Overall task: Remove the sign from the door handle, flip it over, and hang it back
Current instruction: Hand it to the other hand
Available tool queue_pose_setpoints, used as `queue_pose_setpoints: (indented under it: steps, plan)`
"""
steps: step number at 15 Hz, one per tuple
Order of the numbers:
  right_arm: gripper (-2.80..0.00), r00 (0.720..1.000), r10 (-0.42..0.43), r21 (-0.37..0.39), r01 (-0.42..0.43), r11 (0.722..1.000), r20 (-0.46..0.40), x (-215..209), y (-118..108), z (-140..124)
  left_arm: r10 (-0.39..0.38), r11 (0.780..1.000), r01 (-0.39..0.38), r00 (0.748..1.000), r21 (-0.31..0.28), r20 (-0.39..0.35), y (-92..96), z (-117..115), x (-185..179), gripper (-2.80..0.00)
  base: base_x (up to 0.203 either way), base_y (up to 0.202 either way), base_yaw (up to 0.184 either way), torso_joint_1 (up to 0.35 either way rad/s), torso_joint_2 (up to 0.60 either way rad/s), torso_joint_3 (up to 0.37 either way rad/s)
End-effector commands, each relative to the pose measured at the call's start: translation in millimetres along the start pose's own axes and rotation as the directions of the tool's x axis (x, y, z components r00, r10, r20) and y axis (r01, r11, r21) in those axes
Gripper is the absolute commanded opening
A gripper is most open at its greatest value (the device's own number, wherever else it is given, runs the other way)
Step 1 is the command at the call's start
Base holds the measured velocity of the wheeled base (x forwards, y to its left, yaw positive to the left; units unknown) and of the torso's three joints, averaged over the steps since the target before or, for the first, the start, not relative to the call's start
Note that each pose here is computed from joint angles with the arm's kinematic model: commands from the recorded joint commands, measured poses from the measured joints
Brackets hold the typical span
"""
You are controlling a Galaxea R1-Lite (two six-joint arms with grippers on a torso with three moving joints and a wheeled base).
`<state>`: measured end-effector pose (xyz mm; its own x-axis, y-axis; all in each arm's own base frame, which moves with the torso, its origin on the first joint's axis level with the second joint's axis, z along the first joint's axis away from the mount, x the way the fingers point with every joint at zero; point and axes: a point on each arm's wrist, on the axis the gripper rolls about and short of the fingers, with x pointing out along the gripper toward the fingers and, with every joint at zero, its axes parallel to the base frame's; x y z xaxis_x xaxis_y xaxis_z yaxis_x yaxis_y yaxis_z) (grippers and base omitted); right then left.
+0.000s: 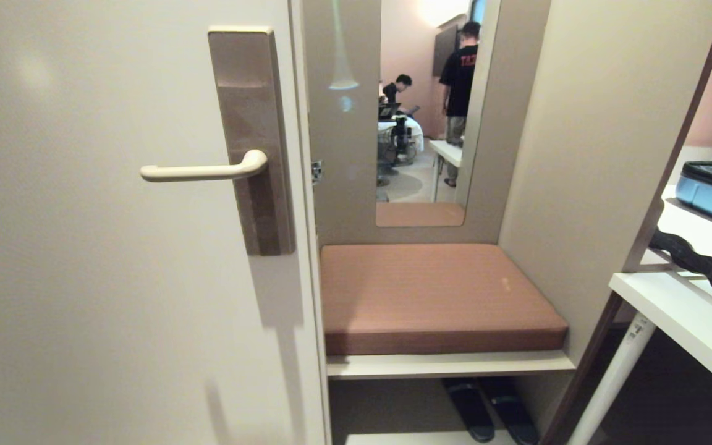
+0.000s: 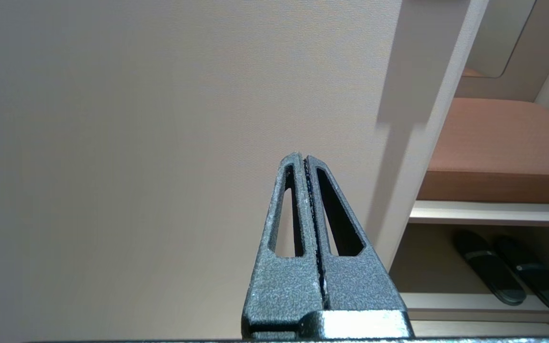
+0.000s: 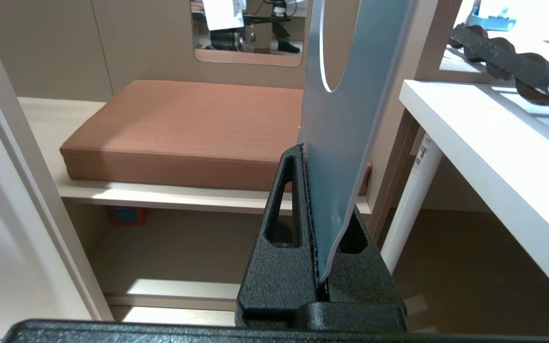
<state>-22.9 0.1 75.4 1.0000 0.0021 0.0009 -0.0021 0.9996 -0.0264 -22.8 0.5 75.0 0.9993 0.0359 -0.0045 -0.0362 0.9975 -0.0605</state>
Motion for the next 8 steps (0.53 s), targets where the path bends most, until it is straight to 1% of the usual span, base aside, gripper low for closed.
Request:
queue_pose_setpoints:
  steps: [1, 8]
  plan:
    - [-2.8, 1.0, 0.002, -0.003, -0.002, 1.0, -0.001, 0.1, 0.0, 0.1, 0.001, 1.0, -0.001, 1.0, -0.001, 0.0, 0.0, 0.0, 0.0, -2.8, 0.0, 0.0, 0.0, 0.0, 0.0, 0.0]
    - [-2.8, 1.0, 0.004, -0.009, -0.004, 1.0, -0.004, 0.1, 0.1, -0.3, -0.001, 1.0, 0.001, 1.0, 0.004, 0.0, 0.0, 0.0, 0.0, -2.8, 0.0, 0.0, 0.0, 0.0, 0.0, 0.0]
